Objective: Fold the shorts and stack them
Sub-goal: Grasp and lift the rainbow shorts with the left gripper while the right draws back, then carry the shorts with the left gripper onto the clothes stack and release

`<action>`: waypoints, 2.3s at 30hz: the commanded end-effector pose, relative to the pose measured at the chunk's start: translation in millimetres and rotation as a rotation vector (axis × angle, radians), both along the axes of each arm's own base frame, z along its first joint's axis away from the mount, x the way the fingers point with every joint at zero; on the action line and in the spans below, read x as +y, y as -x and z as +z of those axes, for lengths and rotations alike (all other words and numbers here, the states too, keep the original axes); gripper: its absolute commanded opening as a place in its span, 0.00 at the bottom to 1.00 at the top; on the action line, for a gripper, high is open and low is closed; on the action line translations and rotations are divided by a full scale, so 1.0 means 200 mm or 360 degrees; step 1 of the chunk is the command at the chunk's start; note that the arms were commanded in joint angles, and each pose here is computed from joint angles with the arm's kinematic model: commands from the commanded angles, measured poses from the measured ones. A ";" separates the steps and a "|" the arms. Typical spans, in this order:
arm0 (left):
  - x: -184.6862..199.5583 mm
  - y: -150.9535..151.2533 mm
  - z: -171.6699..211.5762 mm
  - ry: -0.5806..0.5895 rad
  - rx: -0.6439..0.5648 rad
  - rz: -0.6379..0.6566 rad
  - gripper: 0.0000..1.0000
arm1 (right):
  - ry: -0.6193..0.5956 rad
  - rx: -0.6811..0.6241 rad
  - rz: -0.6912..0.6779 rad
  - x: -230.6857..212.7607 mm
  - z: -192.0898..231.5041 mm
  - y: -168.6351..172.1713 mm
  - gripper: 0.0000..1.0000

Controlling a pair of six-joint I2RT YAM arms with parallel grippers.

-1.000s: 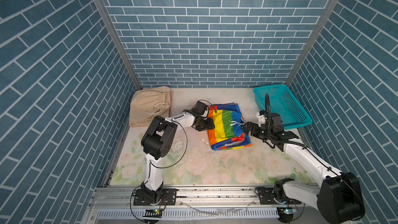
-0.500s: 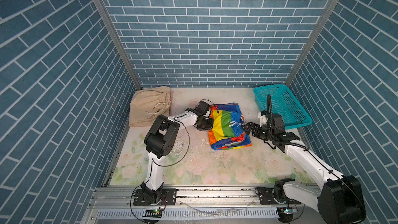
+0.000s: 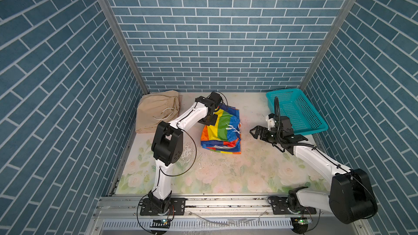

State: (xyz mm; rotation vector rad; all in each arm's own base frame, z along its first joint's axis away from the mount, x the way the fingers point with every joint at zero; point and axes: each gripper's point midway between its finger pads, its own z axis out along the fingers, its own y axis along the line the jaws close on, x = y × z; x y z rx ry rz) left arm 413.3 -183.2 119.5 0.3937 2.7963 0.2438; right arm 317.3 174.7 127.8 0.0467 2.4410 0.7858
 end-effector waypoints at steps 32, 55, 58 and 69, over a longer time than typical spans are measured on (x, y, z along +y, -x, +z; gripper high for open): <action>0.90 -0.44 0.67 -0.0799 -0.0420 0.0296 0.00 | -0.0131 -0.0069 0.0421 0.83 0.08 -0.24 0.98; 1.02 -0.48 0.79 -0.0038 -0.0613 0.0516 0.00 | -0.0281 -0.0301 0.0563 1.06 0.27 -0.32 0.98; 1.00 -0.46 0.78 -0.0001 -0.0602 0.0517 0.00 | -0.0284 -0.0301 0.0564 1.06 0.29 -0.32 0.99; 1.01 -0.40 0.96 0.0143 -0.0701 0.0593 0.00 | -0.0290 -0.0307 0.0570 1.07 0.32 -0.30 0.99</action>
